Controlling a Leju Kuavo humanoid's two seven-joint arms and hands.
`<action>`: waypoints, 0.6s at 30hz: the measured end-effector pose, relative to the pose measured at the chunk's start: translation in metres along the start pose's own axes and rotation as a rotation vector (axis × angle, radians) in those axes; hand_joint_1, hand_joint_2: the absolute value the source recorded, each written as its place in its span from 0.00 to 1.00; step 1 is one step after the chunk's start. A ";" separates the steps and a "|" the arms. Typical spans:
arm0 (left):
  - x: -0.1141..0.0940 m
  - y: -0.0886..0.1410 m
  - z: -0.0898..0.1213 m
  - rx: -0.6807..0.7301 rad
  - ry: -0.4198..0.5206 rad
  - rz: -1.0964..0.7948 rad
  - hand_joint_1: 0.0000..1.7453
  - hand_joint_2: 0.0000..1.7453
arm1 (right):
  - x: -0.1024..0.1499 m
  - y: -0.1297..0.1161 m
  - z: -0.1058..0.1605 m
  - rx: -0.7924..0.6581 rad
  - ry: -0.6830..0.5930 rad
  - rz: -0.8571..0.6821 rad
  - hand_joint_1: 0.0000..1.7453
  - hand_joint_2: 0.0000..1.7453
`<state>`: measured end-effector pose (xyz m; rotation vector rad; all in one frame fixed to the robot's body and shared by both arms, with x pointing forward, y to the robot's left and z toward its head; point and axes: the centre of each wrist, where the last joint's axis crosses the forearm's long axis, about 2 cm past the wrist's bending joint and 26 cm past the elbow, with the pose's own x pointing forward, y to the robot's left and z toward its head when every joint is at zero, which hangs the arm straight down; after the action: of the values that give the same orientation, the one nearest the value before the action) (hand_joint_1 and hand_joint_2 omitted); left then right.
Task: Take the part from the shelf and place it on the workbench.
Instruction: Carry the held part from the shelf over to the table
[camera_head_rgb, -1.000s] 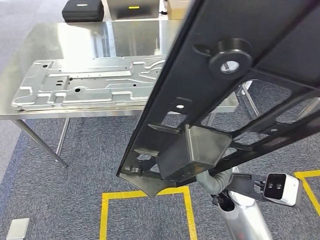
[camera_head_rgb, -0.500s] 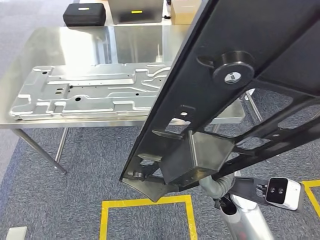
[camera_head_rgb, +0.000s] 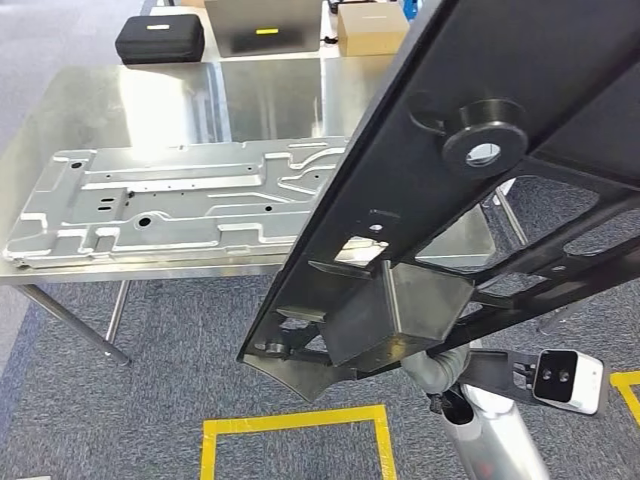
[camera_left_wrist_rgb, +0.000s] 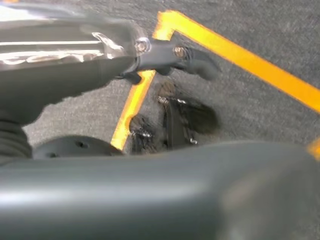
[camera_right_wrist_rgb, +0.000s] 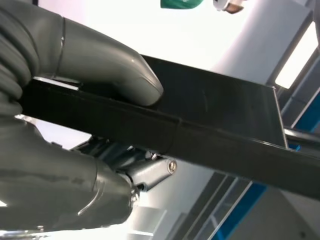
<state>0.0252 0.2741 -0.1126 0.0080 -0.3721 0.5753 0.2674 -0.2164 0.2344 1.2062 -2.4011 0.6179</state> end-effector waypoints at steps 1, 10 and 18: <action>0.000 0.000 0.000 0.000 0.000 0.000 0.00 1.00 | 0.000 0.000 0.000 0.000 -0.001 0.000 1.00 1.00; 0.001 0.002 0.000 0.002 -0.010 -0.001 0.00 1.00 | 0.004 -0.003 0.007 -0.006 0.005 0.007 1.00 1.00; 0.004 0.002 -0.001 -0.001 -0.023 -0.006 0.00 1.00 | 0.006 -0.003 0.010 -0.004 0.009 0.012 1.00 1.00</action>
<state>0.0272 0.2777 -0.1125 0.0145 -0.3948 0.5695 0.2652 -0.2277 0.2300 1.1862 -2.4029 0.6209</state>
